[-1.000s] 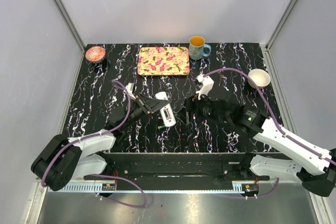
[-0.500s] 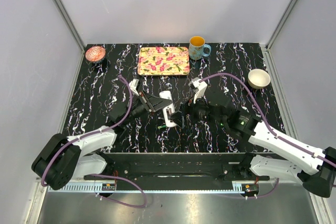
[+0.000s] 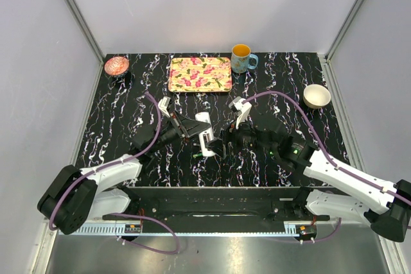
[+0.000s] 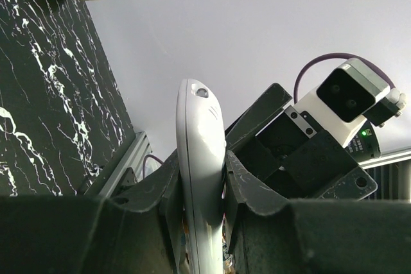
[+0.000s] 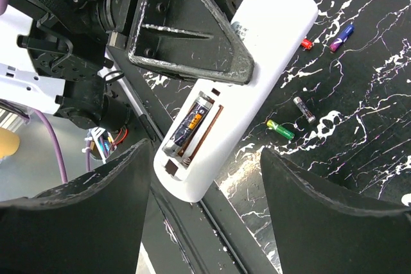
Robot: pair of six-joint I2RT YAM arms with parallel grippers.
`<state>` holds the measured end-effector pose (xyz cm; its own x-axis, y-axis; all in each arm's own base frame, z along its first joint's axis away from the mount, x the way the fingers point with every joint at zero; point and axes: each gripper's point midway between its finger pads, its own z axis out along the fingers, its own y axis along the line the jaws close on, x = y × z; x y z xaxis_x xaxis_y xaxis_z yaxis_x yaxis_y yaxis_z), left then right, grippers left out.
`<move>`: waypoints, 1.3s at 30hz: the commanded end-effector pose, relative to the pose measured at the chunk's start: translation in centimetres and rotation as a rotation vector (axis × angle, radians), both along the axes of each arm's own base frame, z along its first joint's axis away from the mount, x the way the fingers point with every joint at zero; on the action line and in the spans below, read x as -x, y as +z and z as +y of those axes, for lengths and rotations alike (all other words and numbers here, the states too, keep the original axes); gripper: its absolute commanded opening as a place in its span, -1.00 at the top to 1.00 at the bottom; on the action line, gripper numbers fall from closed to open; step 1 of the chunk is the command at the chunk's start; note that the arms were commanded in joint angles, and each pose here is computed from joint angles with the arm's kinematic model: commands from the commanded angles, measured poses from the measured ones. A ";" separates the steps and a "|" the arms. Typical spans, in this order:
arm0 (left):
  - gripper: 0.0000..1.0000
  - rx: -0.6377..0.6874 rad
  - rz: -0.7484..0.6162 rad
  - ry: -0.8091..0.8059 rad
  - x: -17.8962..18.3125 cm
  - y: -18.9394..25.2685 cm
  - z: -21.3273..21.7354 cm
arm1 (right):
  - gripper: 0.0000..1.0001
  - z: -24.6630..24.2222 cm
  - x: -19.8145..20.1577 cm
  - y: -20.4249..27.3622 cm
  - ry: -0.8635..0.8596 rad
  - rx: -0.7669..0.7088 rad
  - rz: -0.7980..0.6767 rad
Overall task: Load the batteries into the remote control
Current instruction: Load the battery into the remote control.
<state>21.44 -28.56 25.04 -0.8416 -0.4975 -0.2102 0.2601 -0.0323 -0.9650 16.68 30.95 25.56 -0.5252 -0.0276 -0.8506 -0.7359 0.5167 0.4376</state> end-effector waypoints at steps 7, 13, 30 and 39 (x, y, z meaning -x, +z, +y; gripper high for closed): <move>1.00 0.072 -0.078 -0.018 0.7 3.6 0.2 | -0.51 0.1 0.1 0.2 0.027 -0.007 -0.036; 1.00 0.076 -0.084 -0.022 1.0 3.8 0.2 | -0.49 0.3 -0.1 -0.3 0.023 0.006 -0.022; 1.00 0.126 -0.140 -0.074 2.8 5.3 -0.2 | -0.42 0.8 -0.7 -1.0 0.010 0.027 -0.011; 1.00 0.178 -0.186 -0.104 3.9 6.6 0.0 | -0.33 1.0 -1.1 -1.4 0.003 0.021 0.001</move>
<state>20.26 -28.93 26.27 -0.8485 -0.4789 -0.2252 0.2916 -0.0680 -0.9541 16.35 32.06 24.40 -0.5382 -0.0628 -0.8405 -0.7547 0.4799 0.4474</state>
